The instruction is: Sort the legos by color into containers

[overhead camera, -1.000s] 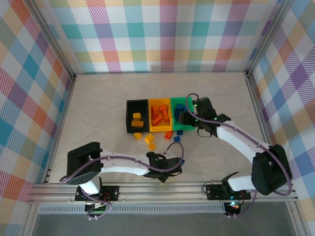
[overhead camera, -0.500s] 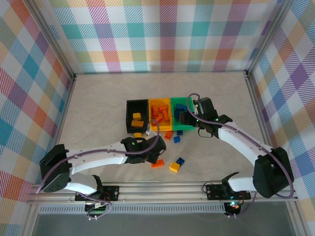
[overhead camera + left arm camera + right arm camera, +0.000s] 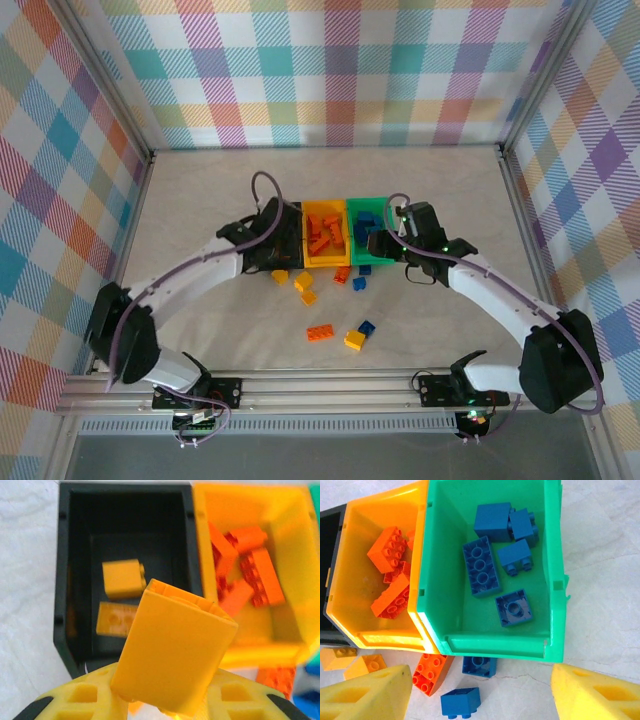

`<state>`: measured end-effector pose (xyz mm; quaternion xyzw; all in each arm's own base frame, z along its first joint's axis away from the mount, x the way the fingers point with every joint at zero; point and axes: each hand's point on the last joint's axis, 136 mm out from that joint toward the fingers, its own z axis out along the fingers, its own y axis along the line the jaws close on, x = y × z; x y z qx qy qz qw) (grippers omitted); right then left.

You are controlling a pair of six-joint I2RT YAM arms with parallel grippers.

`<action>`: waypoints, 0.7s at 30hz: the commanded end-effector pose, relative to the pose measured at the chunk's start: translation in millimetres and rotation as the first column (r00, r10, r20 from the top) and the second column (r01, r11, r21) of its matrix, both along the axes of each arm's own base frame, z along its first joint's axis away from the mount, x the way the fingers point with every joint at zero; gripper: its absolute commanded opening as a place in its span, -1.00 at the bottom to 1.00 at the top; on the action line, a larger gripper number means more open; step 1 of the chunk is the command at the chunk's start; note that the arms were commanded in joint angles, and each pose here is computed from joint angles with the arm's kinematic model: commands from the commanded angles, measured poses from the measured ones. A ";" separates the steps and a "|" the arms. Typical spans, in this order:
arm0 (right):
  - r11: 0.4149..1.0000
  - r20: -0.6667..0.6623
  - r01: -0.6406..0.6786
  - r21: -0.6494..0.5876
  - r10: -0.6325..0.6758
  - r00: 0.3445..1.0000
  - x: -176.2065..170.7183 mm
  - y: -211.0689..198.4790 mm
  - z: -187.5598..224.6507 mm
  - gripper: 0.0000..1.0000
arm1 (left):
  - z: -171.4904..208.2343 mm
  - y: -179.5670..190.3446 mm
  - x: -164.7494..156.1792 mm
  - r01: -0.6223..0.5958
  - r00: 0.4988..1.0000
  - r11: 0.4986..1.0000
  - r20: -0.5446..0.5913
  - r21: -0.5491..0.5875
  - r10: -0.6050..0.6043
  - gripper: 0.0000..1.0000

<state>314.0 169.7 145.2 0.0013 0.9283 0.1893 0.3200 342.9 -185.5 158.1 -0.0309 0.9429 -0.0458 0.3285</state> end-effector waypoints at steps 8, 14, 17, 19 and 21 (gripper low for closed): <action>0.988 -0.110 -0.143 0.058 0.149 0.983 -72.8 17.3 -20.3 0.45 | -32.3 4.9 73.2 -0.090 0.990 0.996 -0.103 0.019 0.091 -0.32; 0.954 -0.217 -0.297 0.029 0.296 0.930 -130.0 43.9 -50.2 0.48 | -26.7 -10.5 84.2 -0.066 0.991 0.998 -0.117 -0.021 0.063 0.59; 0.938 -0.244 -0.346 0.013 0.339 0.909 -145.6 50.9 -59.6 0.50 | -4.3 -18.1 80.3 -0.048 0.995 0.995 -0.090 -0.085 0.040 0.80; 0.926 -0.257 -0.379 0.001 0.366 0.894 -152.2 56.2 -63.9 0.49 | 15.2 -27.0 69.9 -0.016 0.998 0.989 -0.062 -0.147 0.007 0.90; 0.910 -0.267 -0.414 -0.022 0.394 0.879 -157.5 61.7 -68.2 0.49 | 33.3 -36.4 53.1 0.028 0.999 0.981 -0.034 -0.190 -0.035 1.00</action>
